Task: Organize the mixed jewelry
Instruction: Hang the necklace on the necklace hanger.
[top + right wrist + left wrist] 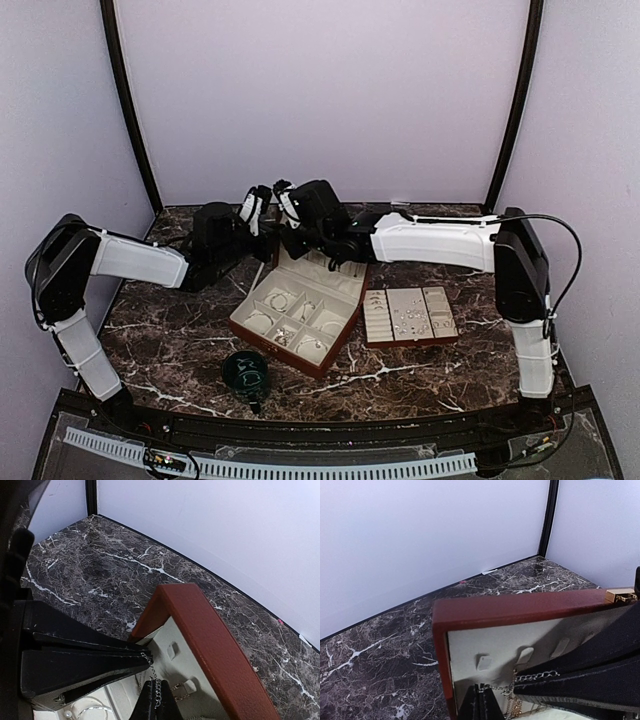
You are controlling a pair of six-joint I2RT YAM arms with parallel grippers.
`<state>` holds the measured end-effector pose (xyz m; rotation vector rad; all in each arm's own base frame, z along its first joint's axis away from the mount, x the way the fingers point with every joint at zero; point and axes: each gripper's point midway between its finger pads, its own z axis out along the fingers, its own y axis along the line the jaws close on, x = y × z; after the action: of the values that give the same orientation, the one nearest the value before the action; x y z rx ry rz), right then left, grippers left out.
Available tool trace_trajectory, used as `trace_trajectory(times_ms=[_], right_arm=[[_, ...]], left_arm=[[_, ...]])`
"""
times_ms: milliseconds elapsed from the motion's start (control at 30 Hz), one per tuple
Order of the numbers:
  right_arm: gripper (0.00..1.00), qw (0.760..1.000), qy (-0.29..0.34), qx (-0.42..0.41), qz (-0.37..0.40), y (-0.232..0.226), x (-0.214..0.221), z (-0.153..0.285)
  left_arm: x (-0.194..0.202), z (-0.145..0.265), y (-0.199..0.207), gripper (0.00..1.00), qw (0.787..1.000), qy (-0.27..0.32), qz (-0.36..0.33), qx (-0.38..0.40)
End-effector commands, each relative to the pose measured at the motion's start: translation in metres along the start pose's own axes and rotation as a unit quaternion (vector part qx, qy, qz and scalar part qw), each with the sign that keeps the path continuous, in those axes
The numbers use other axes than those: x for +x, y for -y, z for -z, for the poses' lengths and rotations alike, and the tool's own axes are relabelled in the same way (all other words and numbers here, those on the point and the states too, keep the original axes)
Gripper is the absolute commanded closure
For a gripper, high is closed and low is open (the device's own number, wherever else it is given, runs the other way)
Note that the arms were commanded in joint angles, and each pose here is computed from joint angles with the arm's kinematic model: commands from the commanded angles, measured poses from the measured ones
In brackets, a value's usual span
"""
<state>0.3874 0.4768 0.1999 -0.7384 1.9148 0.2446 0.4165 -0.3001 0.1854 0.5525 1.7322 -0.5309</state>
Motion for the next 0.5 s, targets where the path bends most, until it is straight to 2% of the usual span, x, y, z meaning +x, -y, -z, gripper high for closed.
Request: trace_trajectory(times_ms=[0,467], right_arm=[[1.00,0.998,0.035,0.026,-0.039,0.011,-0.022,-0.001],[1.00,0.991,0.071,0.024,-0.109,0.028,-0.034,0.000]], left_arm=[[-0.025,0.009,-0.004,1.00,1.000,0.029,0.003,-0.007],[-0.044,-0.001,-0.002,1.00,0.999,0.045,-0.001,0.000]])
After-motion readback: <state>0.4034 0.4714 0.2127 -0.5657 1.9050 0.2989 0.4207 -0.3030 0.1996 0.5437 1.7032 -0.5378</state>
